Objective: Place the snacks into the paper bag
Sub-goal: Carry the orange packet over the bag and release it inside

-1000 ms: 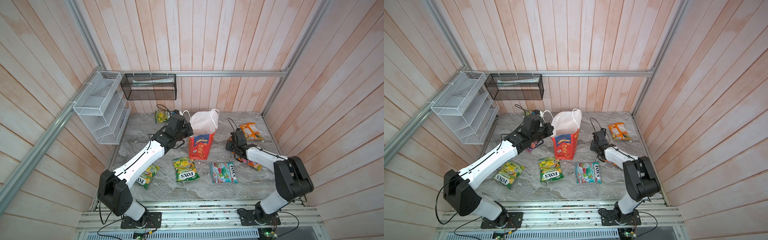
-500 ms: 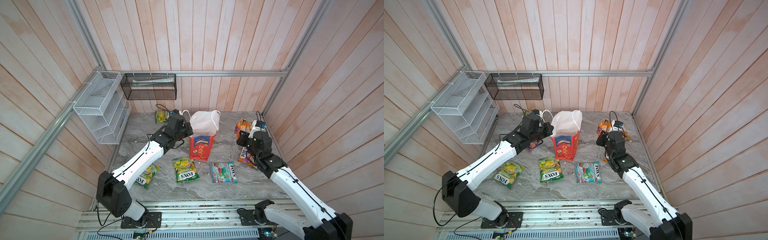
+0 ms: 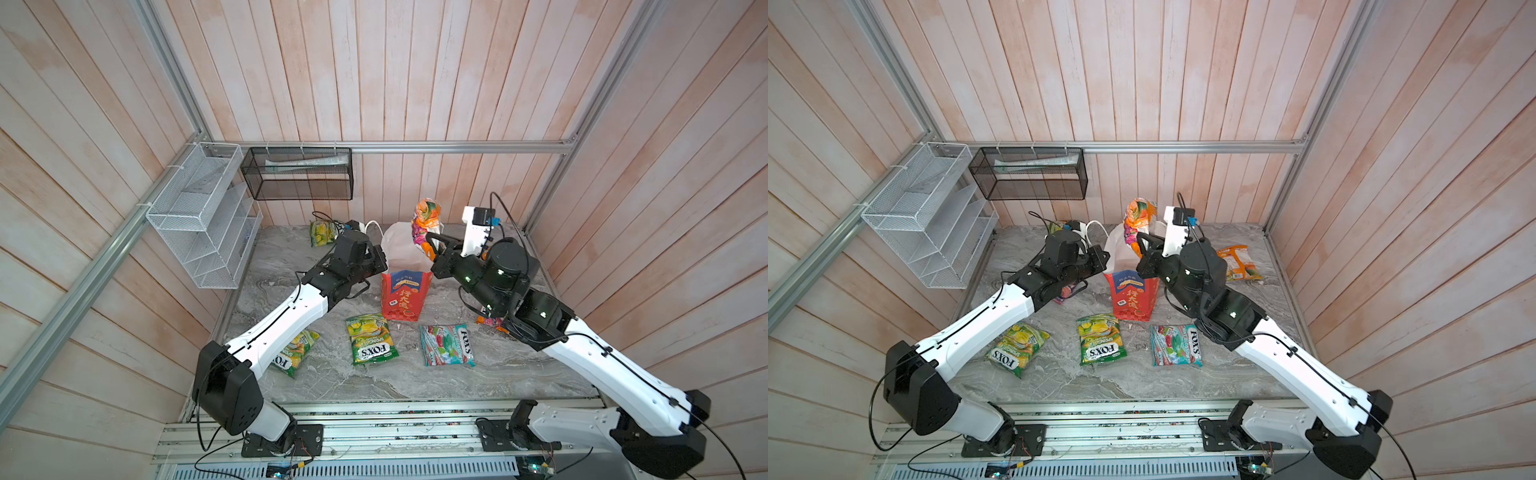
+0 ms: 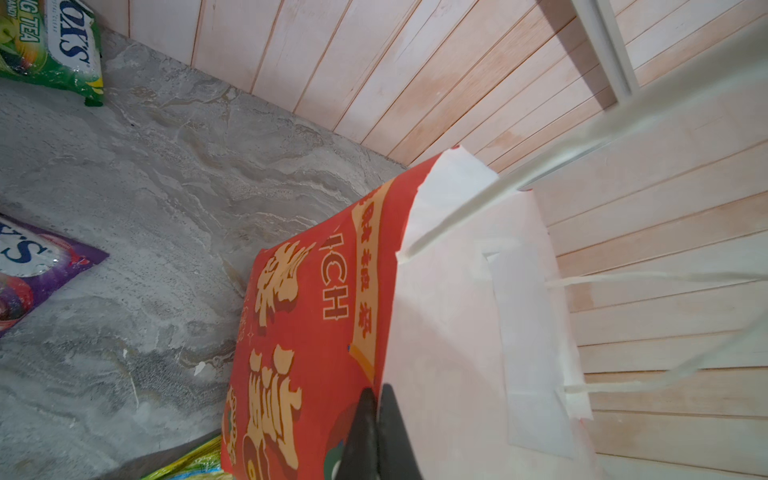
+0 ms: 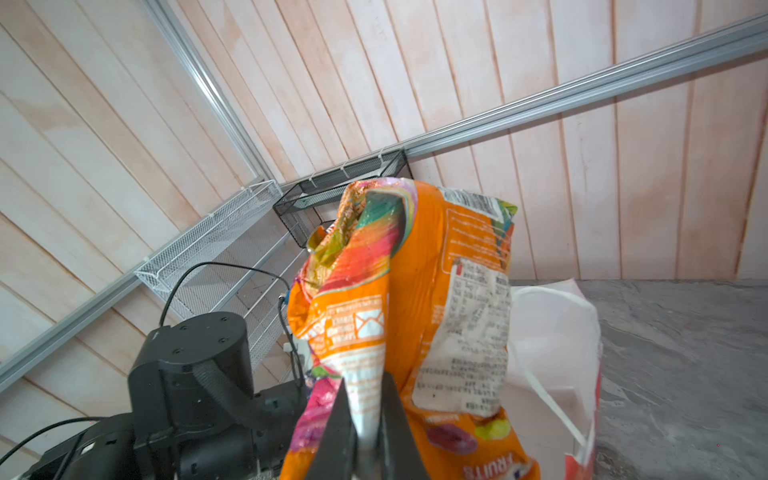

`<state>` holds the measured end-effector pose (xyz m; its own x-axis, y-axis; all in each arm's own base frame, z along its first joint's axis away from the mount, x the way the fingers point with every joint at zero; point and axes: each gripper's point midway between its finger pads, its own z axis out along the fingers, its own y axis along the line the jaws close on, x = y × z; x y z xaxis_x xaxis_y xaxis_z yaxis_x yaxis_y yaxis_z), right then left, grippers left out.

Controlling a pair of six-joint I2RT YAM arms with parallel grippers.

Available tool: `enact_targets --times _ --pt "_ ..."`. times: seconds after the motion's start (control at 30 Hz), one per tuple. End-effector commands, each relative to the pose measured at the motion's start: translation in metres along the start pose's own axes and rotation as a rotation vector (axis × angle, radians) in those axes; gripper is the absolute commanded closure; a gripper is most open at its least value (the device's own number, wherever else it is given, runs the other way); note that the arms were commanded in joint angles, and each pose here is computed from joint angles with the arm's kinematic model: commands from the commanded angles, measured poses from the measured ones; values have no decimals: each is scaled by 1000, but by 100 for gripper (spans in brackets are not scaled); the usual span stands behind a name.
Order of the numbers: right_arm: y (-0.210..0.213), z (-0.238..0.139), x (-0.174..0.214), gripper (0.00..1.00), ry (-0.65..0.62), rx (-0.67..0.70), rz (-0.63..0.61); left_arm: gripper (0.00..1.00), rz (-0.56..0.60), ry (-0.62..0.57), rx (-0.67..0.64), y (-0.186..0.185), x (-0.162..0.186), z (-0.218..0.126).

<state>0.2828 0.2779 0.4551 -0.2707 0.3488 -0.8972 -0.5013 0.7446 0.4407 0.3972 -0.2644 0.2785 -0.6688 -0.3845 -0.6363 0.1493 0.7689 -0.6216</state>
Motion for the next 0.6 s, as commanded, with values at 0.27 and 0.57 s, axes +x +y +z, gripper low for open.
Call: enact_targets --times 0.27,0.57 --pt "-6 71 36 100 98 20 23 100 -18 16 21 -1 3 17" --pt "-81 95 64 100 218 113 123 100 -22 8 19 0 3 17"
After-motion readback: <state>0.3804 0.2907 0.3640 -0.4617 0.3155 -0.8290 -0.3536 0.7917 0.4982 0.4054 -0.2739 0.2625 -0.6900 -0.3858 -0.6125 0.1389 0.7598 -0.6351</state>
